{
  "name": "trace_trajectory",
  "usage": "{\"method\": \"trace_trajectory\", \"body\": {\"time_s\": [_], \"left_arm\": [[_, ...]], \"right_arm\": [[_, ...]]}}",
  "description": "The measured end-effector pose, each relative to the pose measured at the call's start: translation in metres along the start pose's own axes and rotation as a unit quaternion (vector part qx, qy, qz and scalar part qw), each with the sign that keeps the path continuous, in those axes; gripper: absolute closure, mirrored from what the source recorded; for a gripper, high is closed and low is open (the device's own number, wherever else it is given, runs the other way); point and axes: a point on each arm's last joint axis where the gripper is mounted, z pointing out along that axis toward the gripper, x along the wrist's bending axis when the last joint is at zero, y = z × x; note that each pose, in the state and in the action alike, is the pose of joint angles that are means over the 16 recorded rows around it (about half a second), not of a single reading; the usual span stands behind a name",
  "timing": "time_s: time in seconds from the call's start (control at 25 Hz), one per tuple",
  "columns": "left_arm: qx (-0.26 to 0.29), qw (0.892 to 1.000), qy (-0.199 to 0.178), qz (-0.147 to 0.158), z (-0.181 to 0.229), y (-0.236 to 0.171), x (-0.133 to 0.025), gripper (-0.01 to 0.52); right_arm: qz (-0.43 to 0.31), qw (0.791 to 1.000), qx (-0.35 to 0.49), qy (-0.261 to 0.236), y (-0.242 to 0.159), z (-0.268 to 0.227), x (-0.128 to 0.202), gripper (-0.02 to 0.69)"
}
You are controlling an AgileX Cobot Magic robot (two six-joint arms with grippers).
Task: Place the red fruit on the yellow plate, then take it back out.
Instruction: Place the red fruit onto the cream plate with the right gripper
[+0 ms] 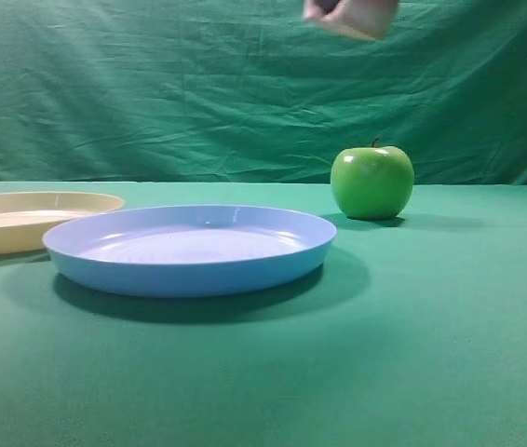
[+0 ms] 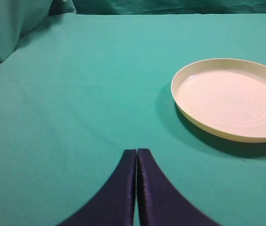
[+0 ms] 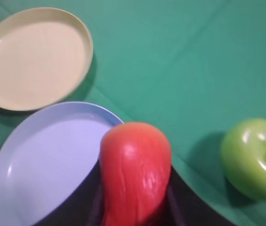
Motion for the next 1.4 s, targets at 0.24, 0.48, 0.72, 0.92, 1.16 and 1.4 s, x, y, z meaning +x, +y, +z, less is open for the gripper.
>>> {"method": "trace_trajectory", "body": {"time_s": [0.24, 0.48, 0.72, 0.92, 1.16, 1.4], "left_arm": [[0.000, 1.000, 0.000, 0.000, 0.000, 0.000, 0.000, 0.514], [0.000, 1.000, 0.000, 0.000, 0.000, 0.000, 0.000, 0.514], [0.000, 1.000, 0.000, 0.000, 0.000, 0.000, 0.000, 0.514], [0.000, 1.000, 0.000, 0.000, 0.000, 0.000, 0.000, 0.514], [0.000, 1.000, 0.000, 0.000, 0.000, 0.000, 0.000, 0.514], [0.000, 1.000, 0.000, 0.000, 0.000, 0.000, 0.000, 0.514]], "right_arm": [[-0.041, 0.999, -0.010, 0.027, 0.023, 0.047, 0.018, 0.466], [-0.069, 0.997, -0.016, 0.043, 0.034, 0.090, 0.029, 0.466], [-0.089, 0.994, -0.022, 0.057, 0.031, 0.127, 0.036, 0.466], [-0.102, 0.992, -0.029, 0.067, 0.024, 0.149, 0.039, 0.466], [-0.109, 0.990, -0.040, 0.075, 0.017, 0.164, 0.040, 0.421], [-0.113, 0.989, -0.046, 0.078, 0.013, 0.171, 0.040, 0.270]]}}
